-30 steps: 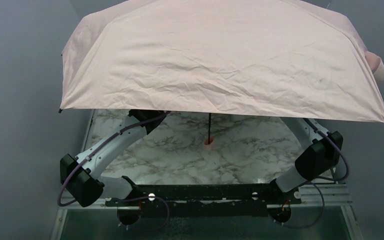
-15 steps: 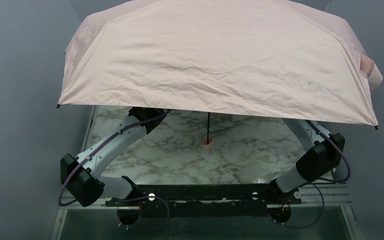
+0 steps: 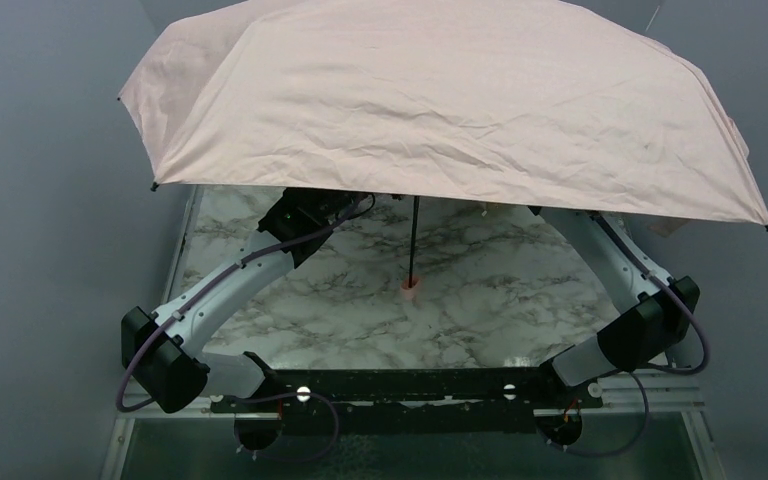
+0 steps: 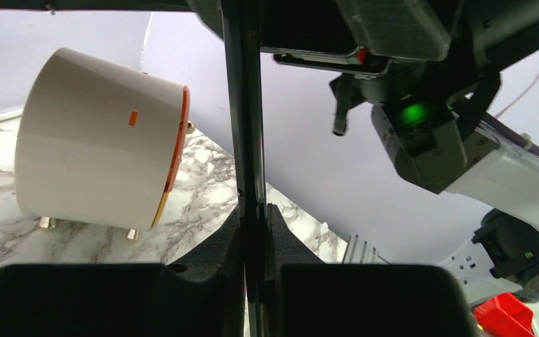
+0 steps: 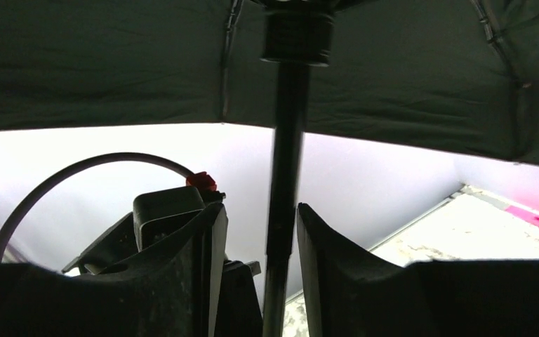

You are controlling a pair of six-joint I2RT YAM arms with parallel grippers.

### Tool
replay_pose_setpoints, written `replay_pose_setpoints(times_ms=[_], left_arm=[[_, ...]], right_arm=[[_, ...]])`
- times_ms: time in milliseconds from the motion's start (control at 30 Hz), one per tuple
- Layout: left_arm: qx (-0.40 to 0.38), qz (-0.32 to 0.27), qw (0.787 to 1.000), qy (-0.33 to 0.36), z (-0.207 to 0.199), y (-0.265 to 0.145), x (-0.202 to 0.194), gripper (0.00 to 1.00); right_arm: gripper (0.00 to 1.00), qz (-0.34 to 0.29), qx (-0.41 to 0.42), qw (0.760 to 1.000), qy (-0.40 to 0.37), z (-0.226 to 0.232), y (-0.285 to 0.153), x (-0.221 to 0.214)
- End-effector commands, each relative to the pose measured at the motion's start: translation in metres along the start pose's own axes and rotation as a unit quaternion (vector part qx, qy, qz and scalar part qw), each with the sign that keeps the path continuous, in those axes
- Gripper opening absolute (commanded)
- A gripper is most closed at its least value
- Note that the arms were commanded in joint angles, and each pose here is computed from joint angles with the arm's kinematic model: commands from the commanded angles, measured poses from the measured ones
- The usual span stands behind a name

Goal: Put away the umbrella

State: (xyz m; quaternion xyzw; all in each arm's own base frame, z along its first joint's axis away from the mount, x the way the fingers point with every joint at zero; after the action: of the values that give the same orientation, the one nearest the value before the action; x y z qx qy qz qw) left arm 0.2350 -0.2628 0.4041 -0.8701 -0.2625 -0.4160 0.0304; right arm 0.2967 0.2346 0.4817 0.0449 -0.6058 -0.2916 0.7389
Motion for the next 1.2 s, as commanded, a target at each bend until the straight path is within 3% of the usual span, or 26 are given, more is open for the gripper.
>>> replay_pose_setpoints(times_ms=[0,433,700,1167], left_arm=[[-0.021,-0.068,0.997,0.038,-0.022,-0.007,0.029,0.00],[-0.020,-0.060,0.997,0.032,-0.018,-0.007,0.025,0.00],[-0.021,-0.059,0.998,0.027,-0.018,-0.010,0.022,0.00],[-0.012,-0.054,0.998,0.021,-0.013,-0.013,0.016,0.00]], right_arm=[[0.50,-0.023,-0.035,0.998,-0.040,0.006,-0.007,0.015],[0.67,-0.091,-0.090,0.991,-0.031,0.004,-0.009,0.029],[0.68,-0.101,-0.094,0.990,0.032,-0.003,-0.006,0.020],[0.70,-0.172,-0.169,0.969,0.049,-0.009,-0.018,0.030]])
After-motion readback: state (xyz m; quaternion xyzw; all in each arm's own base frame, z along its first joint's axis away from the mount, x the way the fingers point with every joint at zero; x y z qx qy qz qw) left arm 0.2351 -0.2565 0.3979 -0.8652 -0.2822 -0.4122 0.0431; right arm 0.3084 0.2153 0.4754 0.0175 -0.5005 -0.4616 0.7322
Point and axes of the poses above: each gripper's point midway between its finger pads, its own y axis out along the fingers, its own z axis along the line the jaws close on, x = y × z, the point moved 9 cm from there along -y, back along the fingers, and after that the axes turned 14 degrees about -y, right-handed, at the moved point
